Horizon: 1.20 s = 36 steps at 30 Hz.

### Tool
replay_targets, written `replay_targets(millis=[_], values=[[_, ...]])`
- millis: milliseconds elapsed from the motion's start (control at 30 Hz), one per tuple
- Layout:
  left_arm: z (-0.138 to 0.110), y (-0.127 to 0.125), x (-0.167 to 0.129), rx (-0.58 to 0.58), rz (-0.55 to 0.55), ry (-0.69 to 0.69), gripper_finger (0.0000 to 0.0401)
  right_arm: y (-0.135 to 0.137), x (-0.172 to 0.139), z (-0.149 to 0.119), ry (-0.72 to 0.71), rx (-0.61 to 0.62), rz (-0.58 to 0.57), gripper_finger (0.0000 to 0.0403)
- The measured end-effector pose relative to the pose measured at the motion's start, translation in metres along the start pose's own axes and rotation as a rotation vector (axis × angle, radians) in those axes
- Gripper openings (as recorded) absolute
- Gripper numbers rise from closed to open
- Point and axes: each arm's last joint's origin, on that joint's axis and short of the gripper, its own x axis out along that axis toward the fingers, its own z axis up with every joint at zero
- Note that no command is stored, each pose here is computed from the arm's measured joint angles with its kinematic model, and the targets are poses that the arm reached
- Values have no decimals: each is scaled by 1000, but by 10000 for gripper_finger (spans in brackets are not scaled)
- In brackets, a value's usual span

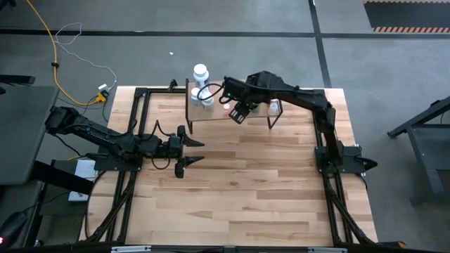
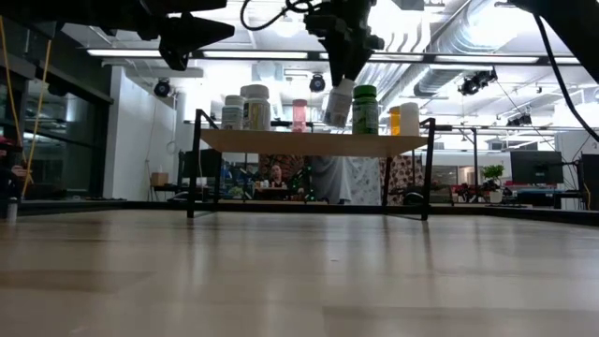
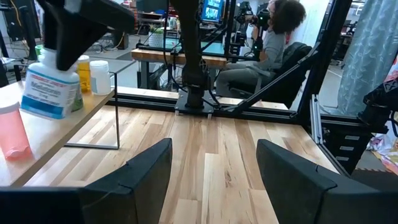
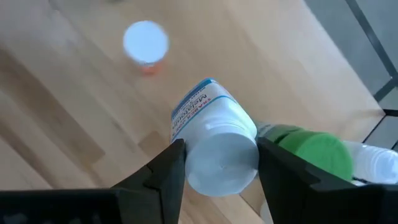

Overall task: Pick and place medicine bottles onto shelf by color
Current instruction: Put the white blue pill bottle on the shelf

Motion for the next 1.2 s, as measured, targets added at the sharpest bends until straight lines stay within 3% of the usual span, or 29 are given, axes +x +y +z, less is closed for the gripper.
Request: replay_targets(millis=[200, 400, 1200], values=[[0, 0, 0, 0, 0, 0, 225, -11, 5, 5, -3, 63, 4, 161], [0, 0, 0, -1, 0, 0, 225, -18, 12, 9, 42, 117, 83, 163], [0, 0, 0, 0, 0, 1, 225, -12, 13, 9, 30, 48, 61, 192]])
